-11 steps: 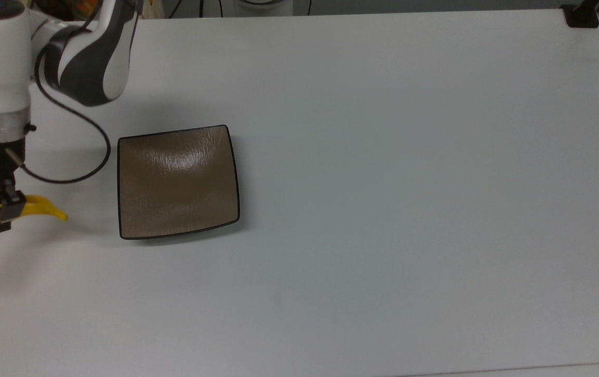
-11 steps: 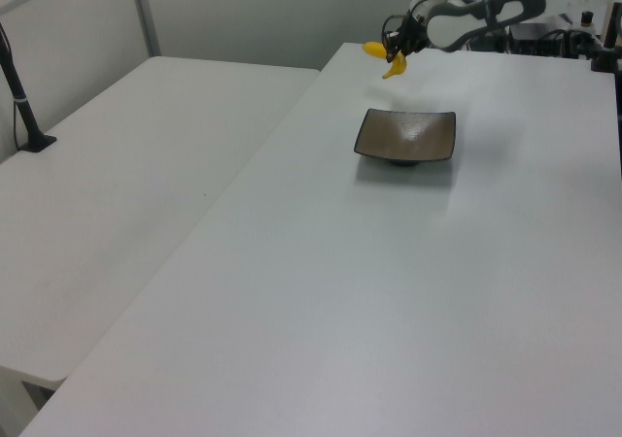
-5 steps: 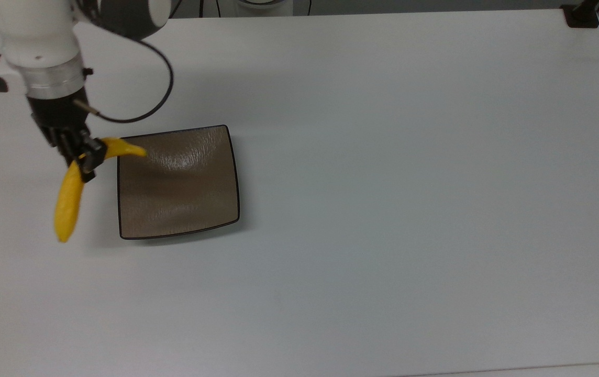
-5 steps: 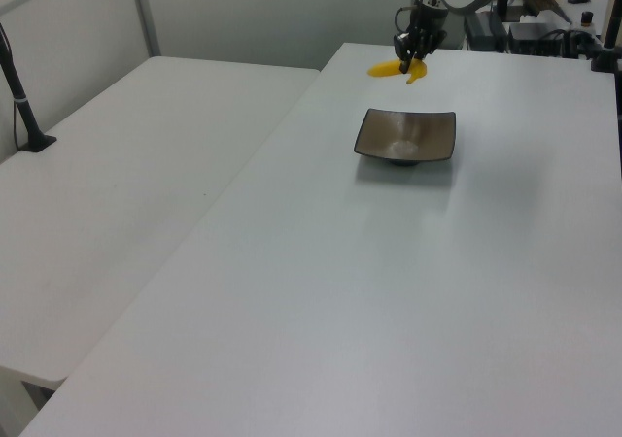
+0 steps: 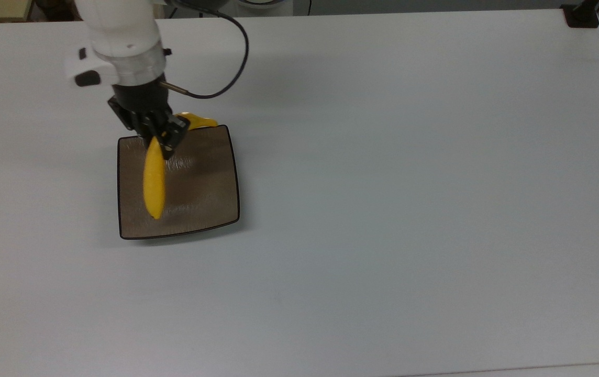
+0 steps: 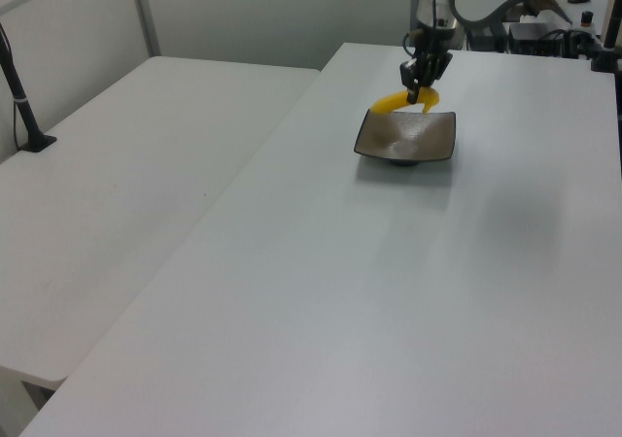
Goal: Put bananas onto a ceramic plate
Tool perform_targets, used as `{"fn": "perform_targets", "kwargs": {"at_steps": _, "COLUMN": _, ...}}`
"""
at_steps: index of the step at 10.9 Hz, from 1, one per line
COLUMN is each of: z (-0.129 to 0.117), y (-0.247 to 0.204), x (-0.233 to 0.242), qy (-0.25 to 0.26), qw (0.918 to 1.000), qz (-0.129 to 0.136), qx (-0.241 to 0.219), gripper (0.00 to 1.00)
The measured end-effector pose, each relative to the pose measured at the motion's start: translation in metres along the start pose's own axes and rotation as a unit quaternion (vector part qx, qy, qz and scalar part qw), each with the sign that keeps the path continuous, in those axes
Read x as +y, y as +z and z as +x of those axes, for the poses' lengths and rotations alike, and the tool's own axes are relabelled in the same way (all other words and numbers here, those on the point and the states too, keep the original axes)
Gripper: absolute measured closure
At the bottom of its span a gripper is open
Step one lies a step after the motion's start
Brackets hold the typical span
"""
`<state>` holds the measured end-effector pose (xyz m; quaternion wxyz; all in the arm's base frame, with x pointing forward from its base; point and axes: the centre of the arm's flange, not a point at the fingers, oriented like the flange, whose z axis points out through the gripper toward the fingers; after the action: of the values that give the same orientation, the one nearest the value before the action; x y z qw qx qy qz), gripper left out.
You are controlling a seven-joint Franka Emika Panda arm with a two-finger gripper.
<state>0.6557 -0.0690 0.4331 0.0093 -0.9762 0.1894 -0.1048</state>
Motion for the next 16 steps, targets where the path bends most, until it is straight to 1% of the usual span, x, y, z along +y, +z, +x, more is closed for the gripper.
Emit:
{"fn": "perform_targets", "kwargs": {"at_steps": 1, "z": -0.006, "y": 0.006, "x": -0.007, "qy": -0.006, "qw": 1.0, "qz": -0.001, "qx": -0.007, "gripper": 0.55}}
{"fn": "perform_targets", "kwargs": {"at_steps": 3, "z": -0.008, "y": 0.007, "x": -0.006, "qy": -0.006, "qw": 0.9998, "qz": -0.005, "qx": -0.017, "gripper": 0.23}}
{"fn": "perform_targets", "kwargs": {"at_steps": 4, "z": -0.009, "y": 0.005, "x": -0.005, "qy": -0.006, "qw": 0.9998, "qz": -0.006, "qx": -0.019, "gripper": 0.1}}
{"fn": "perform_targets", "kwargs": {"at_steps": 5, "z": -0.01, "y": 0.002, "x": -0.005, "qy": -0.006, "qw": 0.9997, "qz": -0.007, "qx": -0.022, "gripper": 0.0}}
{"fn": "perform_targets", "kwargs": {"at_steps": 6, "z": -0.012, "y": -0.001, "x": -0.006, "qy": -0.012, "qw": 0.9995, "qz": -0.01, "qx": -0.029, "gripper": 0.0}}
{"fn": "perform_targets", "kwargs": {"at_steps": 7, "z": -0.016, "y": -0.008, "x": -0.01, "qy": -0.035, "qw": 0.9985, "qz": -0.015, "qx": -0.04, "gripper": 0.0}}
{"fn": "perform_targets", "kwargs": {"at_steps": 8, "z": -0.024, "y": -0.018, "x": -0.014, "qy": -0.072, "qw": 0.9955, "qz": -0.021, "qx": -0.059, "gripper": 0.0}}
{"fn": "perform_targets", "kwargs": {"at_steps": 10, "z": -0.043, "y": -0.04, "x": -0.025, "qy": -0.145, "qw": 0.9845, "qz": -0.029, "qx": -0.094, "gripper": 0.0}}
{"fn": "perform_targets", "kwargs": {"at_steps": 12, "z": -0.057, "y": -0.062, "x": -0.039, "qy": -0.194, "qw": 0.9745, "qz": -0.033, "qx": -0.107, "gripper": 0.0}}
{"fn": "perform_targets", "kwargs": {"at_steps": 15, "z": -0.076, "y": -0.086, "x": -0.069, "qy": -0.223, "qw": 0.9694, "qz": -0.031, "qx": -0.099, "gripper": 0.0}}
{"fn": "perform_targets", "kwargs": {"at_steps": 16, "z": -0.083, "y": -0.093, "x": -0.077, "qy": -0.226, "qw": 0.969, "qz": -0.023, "qx": -0.096, "gripper": 0.0}}
